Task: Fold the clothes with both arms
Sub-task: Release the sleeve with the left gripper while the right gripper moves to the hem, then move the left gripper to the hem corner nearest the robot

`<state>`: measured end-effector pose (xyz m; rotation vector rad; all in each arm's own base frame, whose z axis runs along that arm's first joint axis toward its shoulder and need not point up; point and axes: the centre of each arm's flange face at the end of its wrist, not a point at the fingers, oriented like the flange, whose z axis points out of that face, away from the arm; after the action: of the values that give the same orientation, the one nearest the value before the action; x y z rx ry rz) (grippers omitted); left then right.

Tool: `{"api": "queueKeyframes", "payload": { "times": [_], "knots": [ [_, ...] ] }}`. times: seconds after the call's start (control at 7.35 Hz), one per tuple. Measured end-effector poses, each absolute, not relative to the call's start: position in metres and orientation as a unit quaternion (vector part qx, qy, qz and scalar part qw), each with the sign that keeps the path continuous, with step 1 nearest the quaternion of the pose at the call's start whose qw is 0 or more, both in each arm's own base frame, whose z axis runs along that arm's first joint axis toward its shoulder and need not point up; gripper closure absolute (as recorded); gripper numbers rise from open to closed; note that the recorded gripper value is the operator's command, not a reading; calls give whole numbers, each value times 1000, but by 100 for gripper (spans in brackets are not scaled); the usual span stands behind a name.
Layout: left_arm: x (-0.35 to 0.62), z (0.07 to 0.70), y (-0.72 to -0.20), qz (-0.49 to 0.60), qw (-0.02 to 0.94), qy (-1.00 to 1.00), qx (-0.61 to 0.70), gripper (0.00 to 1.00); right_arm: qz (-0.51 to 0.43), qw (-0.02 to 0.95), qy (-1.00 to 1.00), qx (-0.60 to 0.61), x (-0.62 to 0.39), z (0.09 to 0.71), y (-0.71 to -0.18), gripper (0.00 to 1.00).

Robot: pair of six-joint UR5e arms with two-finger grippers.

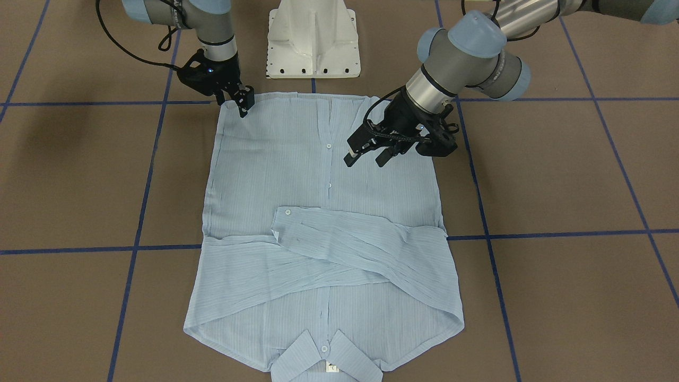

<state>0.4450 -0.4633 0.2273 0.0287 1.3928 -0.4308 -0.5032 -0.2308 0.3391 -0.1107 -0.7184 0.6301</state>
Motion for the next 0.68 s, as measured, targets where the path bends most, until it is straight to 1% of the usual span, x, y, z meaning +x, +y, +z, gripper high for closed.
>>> {"api": "queueKeyframes", "payload": {
  "times": [0.41, 0.68],
  "knots": [
    [447, 228, -463, -196, 747, 636, 12, 1, 305, 889, -337, -53, -500, 349, -229, 37],
    [448, 228, -462, -196, 747, 635, 11, 1, 303, 891, -335, -54, -500, 351, -226, 37]
  ]
}}
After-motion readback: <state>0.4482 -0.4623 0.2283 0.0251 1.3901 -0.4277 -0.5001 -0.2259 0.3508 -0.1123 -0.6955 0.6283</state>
